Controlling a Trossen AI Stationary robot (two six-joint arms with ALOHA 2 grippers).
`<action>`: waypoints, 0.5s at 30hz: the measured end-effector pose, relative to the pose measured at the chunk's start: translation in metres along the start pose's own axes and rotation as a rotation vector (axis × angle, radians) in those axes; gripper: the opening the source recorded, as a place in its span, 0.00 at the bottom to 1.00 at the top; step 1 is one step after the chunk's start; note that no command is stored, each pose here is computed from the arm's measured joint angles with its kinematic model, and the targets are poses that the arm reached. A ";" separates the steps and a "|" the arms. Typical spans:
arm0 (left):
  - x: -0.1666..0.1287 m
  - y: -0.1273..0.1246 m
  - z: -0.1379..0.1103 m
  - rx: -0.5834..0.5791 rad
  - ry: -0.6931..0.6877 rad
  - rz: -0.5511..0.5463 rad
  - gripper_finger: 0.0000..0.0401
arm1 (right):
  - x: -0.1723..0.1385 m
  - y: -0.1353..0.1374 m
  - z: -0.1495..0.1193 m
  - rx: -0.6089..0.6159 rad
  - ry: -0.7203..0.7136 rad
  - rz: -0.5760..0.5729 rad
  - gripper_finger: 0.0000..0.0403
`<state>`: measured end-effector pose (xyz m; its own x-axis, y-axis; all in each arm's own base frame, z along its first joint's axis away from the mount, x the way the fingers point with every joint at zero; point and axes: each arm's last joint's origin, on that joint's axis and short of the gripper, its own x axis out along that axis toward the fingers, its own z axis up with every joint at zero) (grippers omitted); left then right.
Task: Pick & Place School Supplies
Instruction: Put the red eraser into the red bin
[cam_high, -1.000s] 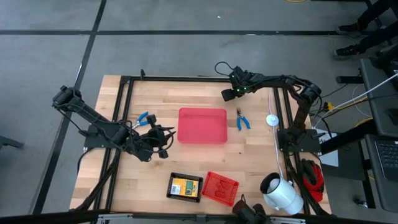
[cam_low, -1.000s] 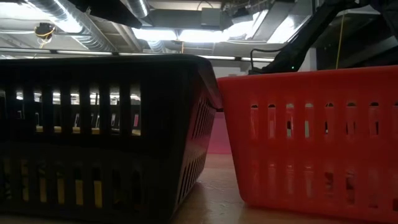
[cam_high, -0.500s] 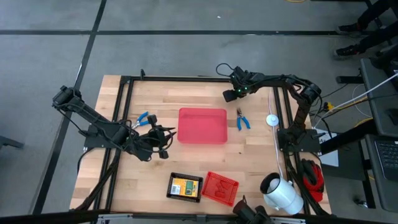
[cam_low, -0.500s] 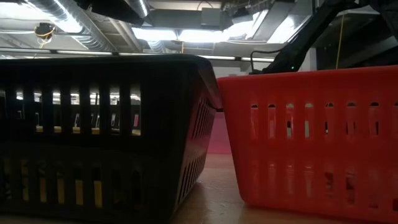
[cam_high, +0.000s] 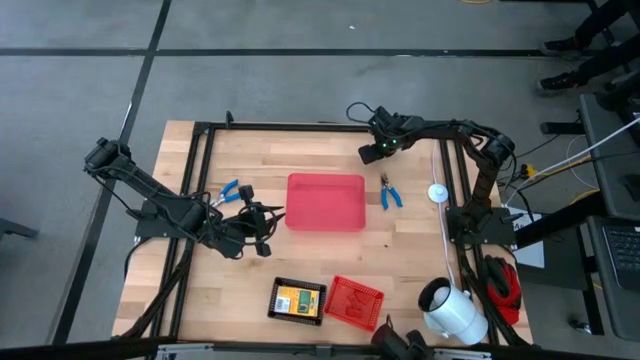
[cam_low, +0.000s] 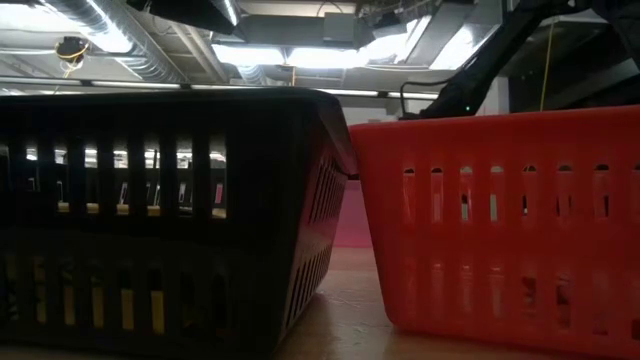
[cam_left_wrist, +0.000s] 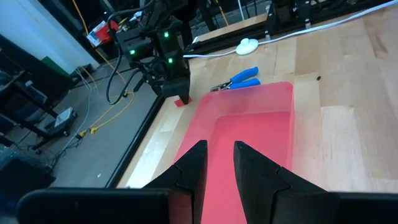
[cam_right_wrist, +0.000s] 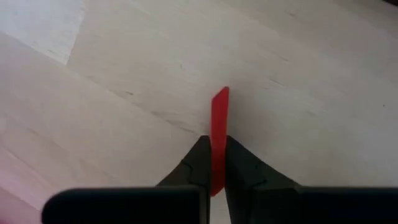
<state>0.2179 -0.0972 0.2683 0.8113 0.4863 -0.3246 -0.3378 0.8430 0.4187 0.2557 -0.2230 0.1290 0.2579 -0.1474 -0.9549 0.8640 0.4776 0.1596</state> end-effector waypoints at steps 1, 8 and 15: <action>0.000 0.000 0.000 0.001 0.000 0.001 0.19 | -0.002 0.002 -0.001 -0.008 -0.001 -0.003 0.05; 0.000 0.000 0.000 0.002 0.000 0.004 0.19 | -0.050 0.029 -0.021 -0.099 -0.050 -0.063 0.05; -0.003 -0.001 0.000 0.017 -0.004 -0.006 0.19 | -0.115 0.083 -0.100 -0.264 0.103 -0.002 0.05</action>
<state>0.2161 -0.0997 0.2684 0.8154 0.4801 -0.3234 -0.3247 0.8418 0.4312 0.2544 -0.0796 0.2264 0.1994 -0.0658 -0.9777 0.7184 0.6884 0.1002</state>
